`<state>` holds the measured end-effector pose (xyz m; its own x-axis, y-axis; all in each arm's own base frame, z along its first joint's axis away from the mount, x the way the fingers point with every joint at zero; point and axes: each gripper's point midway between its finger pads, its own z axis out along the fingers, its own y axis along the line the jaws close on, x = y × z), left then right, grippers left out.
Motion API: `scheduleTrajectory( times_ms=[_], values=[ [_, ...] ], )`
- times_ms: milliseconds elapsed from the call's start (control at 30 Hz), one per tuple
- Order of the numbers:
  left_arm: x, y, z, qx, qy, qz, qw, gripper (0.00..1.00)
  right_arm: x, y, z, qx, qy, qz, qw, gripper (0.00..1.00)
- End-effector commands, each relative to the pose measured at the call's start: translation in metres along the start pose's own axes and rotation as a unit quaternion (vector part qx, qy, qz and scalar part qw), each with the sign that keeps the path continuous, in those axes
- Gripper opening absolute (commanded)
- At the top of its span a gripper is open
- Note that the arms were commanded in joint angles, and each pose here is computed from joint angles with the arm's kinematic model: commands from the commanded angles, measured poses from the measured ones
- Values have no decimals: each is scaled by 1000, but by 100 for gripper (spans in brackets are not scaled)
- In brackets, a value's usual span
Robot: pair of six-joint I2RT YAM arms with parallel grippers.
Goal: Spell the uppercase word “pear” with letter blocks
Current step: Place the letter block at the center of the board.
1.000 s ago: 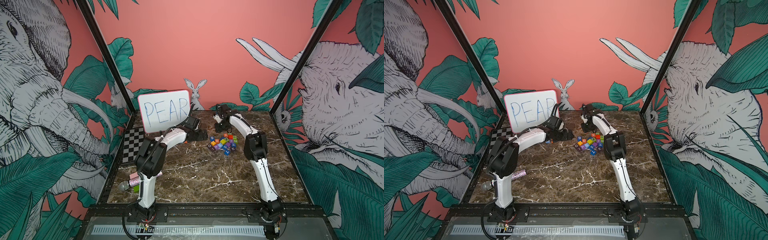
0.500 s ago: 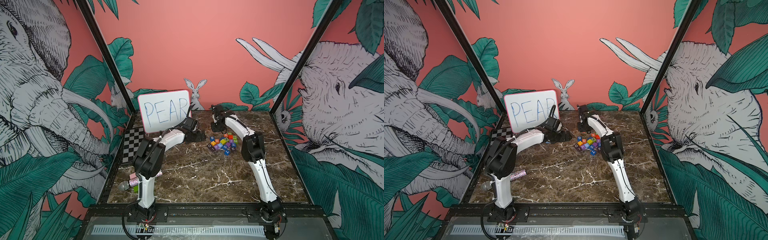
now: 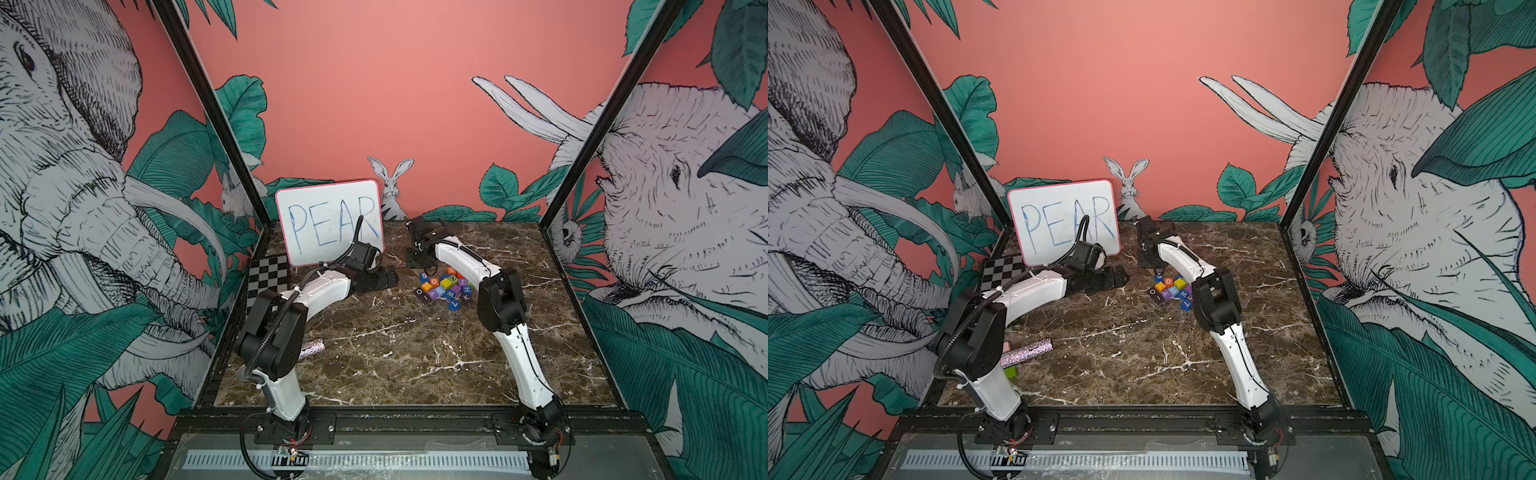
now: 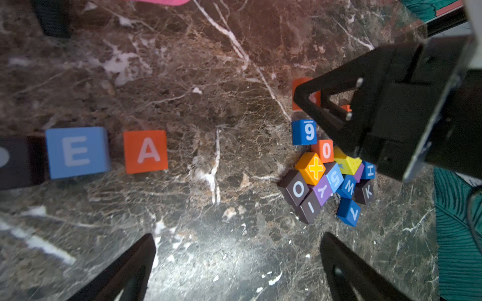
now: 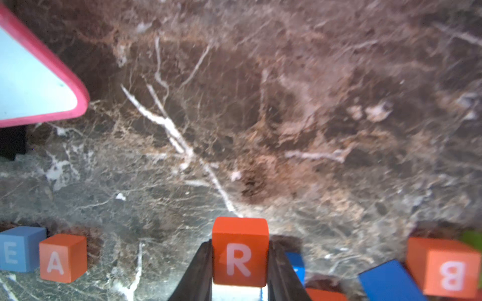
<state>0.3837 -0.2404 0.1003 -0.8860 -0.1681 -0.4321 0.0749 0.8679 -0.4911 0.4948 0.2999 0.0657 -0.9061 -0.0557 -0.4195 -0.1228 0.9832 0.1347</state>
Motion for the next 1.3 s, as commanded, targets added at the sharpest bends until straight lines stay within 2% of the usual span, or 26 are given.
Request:
scheduleTrajectory(
  times_ms=[0, 233, 533, 1267],
  values=[
    [-2, 2, -19, 13, -22, -16, 1000, 99, -10, 21, -28, -15, -45, 38, 998, 32],
    [8, 24, -37, 10, -31, -37, 999, 99, 7, 54, -27, -33, -57, 46, 997, 29],
    [8, 37, -53, 15, -43, -55, 997, 99, 13, 88, -27, -34, -70, 21, 997, 29],
    [1, 62, -66, 18, -62, -86, 994, 99, 33, 101, 0, -33, -34, 17, 999, 28]
  ],
)
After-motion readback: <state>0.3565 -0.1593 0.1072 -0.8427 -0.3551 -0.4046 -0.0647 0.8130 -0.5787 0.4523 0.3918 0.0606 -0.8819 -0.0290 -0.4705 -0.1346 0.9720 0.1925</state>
